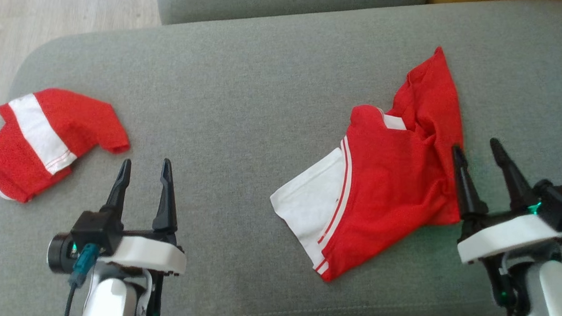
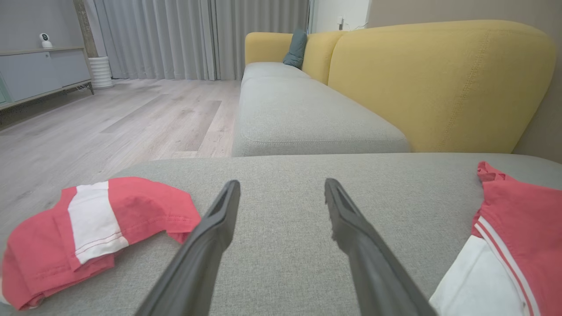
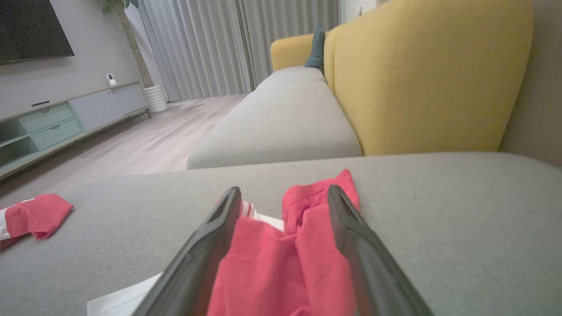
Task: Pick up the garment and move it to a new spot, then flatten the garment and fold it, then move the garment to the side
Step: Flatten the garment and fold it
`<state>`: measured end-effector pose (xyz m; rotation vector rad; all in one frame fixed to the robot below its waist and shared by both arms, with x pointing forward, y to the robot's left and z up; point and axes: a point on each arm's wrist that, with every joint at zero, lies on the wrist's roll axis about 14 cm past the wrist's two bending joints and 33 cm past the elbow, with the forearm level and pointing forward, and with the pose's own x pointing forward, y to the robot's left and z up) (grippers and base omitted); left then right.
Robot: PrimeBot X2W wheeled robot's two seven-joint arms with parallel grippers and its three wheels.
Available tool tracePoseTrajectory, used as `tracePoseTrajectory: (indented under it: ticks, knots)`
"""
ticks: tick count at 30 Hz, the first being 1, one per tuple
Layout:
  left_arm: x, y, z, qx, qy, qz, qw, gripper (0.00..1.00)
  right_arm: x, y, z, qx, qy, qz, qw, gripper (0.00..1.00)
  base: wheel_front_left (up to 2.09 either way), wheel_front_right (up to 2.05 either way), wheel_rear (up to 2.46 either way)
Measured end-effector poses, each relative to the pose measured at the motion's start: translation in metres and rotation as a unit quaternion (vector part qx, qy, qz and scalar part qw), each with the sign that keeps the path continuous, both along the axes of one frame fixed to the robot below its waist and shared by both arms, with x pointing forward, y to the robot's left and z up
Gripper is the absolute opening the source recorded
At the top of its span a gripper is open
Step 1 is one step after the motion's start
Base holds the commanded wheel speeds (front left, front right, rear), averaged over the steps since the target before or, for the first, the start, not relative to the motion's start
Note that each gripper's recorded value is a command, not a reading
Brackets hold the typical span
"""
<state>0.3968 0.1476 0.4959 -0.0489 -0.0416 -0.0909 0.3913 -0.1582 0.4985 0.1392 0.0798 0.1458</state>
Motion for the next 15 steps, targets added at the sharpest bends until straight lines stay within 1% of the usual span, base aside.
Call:
tracePoseTrajectory:
  ticks: [6, 15]
  knots:
    - [-0.005, -0.001, 0.007, 0.000, -0.010, -0.001, 1.000, 1.00, -0.003, 0.004, 0.025, -0.006, -0.031, 0.009, 0.999, 1.00, 0.00, 0.00, 0.00]
    - [-0.010, -0.003, 0.001, 0.001, 0.000, -0.004, 1.000, 1.00, -0.013, 0.005, 0.015, -0.005, -0.010, 0.010, 1.000, 1.00, 0.00, 0.00, 0.00]
